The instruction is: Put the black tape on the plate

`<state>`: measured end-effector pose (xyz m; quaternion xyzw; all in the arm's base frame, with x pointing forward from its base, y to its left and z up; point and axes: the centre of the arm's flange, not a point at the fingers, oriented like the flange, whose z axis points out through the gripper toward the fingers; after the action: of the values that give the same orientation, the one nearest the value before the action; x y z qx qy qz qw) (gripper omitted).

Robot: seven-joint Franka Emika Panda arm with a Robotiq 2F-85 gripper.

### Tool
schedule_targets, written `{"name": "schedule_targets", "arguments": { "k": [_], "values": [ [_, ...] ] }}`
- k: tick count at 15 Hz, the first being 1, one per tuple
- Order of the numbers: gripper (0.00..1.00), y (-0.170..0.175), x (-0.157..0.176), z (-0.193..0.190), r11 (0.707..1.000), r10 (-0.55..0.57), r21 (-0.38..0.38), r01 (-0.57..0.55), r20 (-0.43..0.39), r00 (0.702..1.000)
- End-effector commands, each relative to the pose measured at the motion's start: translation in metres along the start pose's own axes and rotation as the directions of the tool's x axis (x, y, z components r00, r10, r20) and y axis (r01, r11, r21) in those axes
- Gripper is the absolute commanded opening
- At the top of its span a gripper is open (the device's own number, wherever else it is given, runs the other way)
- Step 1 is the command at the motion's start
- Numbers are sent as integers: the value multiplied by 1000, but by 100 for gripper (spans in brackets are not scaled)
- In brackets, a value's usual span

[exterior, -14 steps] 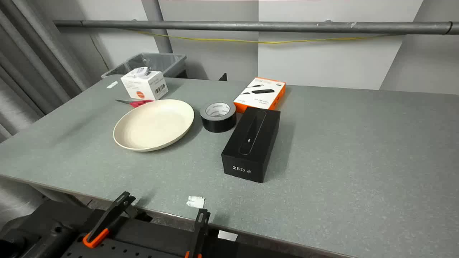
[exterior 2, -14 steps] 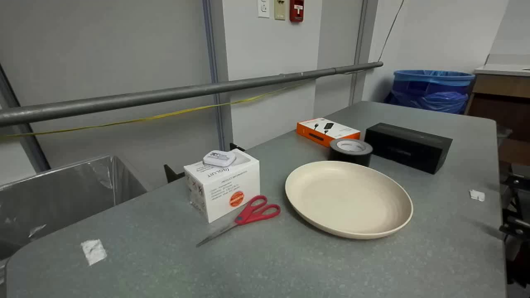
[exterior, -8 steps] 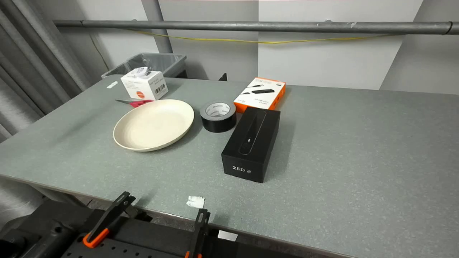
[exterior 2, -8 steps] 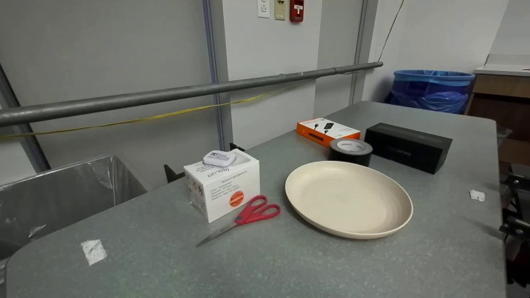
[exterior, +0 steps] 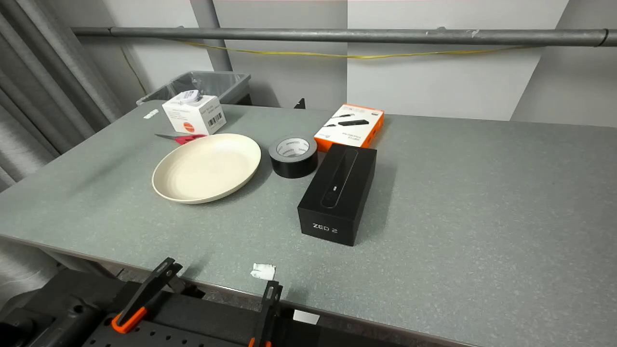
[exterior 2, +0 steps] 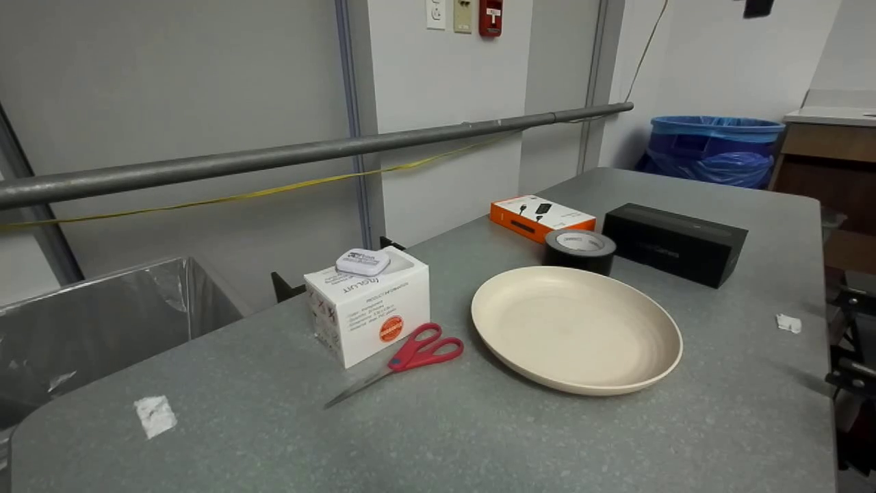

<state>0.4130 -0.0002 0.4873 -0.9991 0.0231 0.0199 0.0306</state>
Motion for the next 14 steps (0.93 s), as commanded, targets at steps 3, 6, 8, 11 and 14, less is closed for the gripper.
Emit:
{"name": "schedule_targets", "arguments": {
  "k": [3,6,8,11,14],
  "values": [
    [100,33,36,51,997,71,2,-71,9,997],
    [100,43,52,78,996,90,-1,-90,53,995],
    [100,42,54,76,996,89,-1,-89,47,995],
    [100,37,74,86,995,93,19,-94,38,995],
    [100,30,112,121,989,146,25,-146,21,989]
  ]
}}
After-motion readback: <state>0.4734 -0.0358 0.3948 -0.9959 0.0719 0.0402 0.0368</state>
